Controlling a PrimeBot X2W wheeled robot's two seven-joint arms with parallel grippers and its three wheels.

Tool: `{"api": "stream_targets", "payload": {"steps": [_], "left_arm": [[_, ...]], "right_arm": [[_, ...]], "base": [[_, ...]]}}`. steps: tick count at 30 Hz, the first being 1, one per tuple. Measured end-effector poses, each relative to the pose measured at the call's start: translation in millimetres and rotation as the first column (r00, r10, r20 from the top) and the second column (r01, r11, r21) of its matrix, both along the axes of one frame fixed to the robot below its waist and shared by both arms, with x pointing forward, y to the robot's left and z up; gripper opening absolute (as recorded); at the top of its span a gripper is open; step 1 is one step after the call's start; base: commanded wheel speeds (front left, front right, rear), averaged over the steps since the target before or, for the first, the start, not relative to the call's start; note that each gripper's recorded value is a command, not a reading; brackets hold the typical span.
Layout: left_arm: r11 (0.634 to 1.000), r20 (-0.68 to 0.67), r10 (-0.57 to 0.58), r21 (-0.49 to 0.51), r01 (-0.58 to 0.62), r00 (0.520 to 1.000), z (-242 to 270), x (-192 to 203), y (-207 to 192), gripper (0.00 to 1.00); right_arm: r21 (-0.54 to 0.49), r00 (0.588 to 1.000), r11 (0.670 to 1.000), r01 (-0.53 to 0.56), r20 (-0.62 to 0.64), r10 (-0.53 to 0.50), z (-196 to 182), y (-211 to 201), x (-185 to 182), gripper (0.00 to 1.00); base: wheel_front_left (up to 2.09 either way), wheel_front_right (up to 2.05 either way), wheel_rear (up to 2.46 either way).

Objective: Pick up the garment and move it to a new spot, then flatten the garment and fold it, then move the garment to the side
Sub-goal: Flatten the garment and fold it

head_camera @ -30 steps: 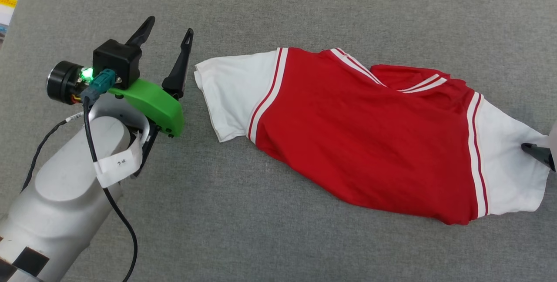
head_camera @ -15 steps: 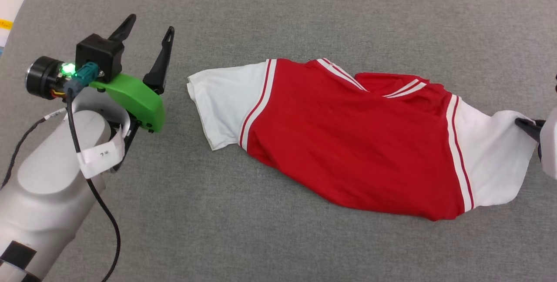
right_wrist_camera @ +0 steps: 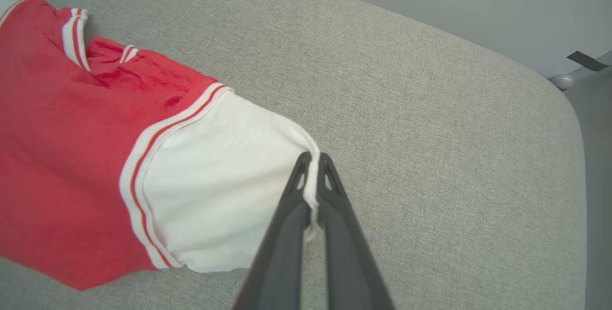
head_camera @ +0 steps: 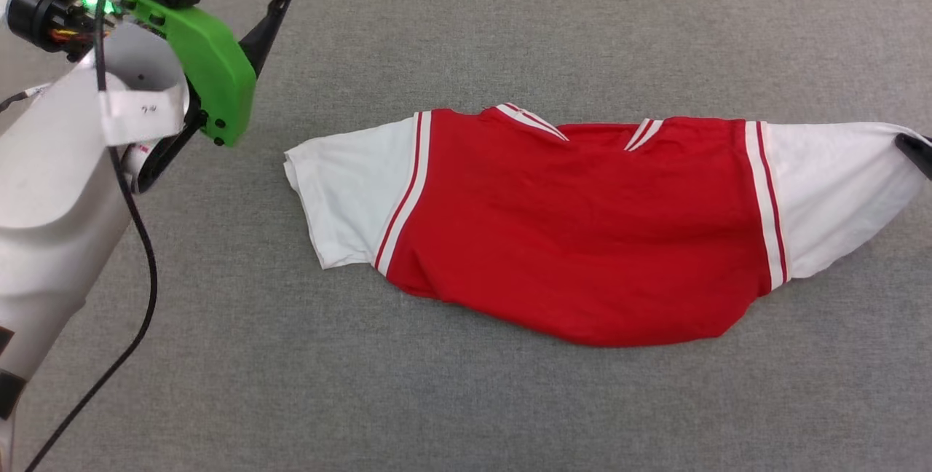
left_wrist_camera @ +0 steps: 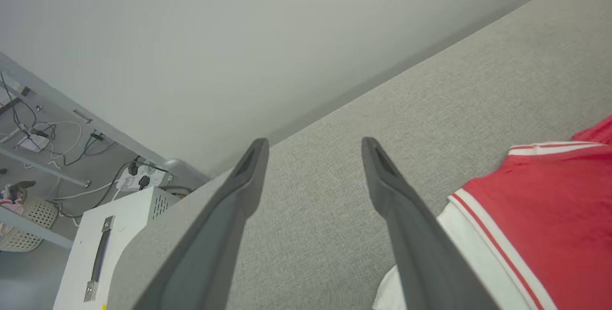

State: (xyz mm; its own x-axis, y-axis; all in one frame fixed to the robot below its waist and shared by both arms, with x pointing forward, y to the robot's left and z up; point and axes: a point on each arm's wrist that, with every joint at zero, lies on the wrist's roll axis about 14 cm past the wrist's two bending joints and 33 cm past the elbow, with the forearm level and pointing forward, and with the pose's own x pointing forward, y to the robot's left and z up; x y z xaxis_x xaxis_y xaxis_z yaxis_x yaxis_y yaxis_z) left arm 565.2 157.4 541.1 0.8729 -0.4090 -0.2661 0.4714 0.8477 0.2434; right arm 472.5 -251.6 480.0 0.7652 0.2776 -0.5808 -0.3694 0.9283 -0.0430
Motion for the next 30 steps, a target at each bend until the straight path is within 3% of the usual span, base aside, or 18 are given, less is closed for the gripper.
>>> {"api": "stream_targets", "payload": {"steps": [4,8,12,20,25,26,27,28,30], "left_arm": [[0.998,-0.245,0.007,0.064,0.009,0.97,-35,0,-9,1.0],[0.989,-0.49,-0.008,0.127,0.08,0.872,-75,-20,-23,1.0],[0.984,-0.643,0.013,0.145,0.105,0.765,-102,-33,-21,1.0],[0.963,-0.765,0.121,0.245,0.111,0.632,-159,-49,10,1.0],[0.968,-0.794,0.137,0.234,0.09,0.592,-177,-51,11,1.0],[0.968,-0.798,0.138,0.234,0.09,0.587,-179,-51,11,0.73],[0.968,-0.801,0.138,0.233,0.091,0.582,-181,-52,11,0.17],[0.968,-0.804,0.138,0.232,0.092,0.578,-182,-53,10,0.0],[0.968,-0.804,0.132,0.23,0.098,0.58,-181,-55,8,0.0]], "right_arm": [[-0.004,1.0,1.0,-0.004,0.007,0.004,-2,1,-2,0.0],[0.005,1.0,1.0,0.002,-0.008,-0.002,-10,3,-3,0.0],[0.01,1.0,1.0,0.017,-0.024,-0.017,-17,2,-3,0.0],[0.014,0.998,0.999,0.035,-0.053,-0.035,-31,2,-3,0.0],[0.019,0.996,0.999,0.036,-0.077,-0.035,-39,5,-3,0.0],[0.019,0.996,0.999,0.037,-0.078,-0.035,-39,5,-2,0.0],[0.017,0.996,0.999,0.036,-0.079,-0.035,-40,5,-2,0.0],[0.015,0.996,0.999,0.036,-0.08,-0.035,-40,5,-2,0.0],[0.016,0.996,0.999,0.035,-0.082,-0.033,-39,5,-2,0.0]], "base": [[0.0,0.0,0.0],[0.0,0.0,0.0],[0.0,0.0,0.0],[0.0,0.0,0.0],[0.0,0.0,0.0],[0.0,0.0,0.0],[0.0,0.0,0.0],[0.0,0.0,0.0],[0.0,0.0,0.0]]}}
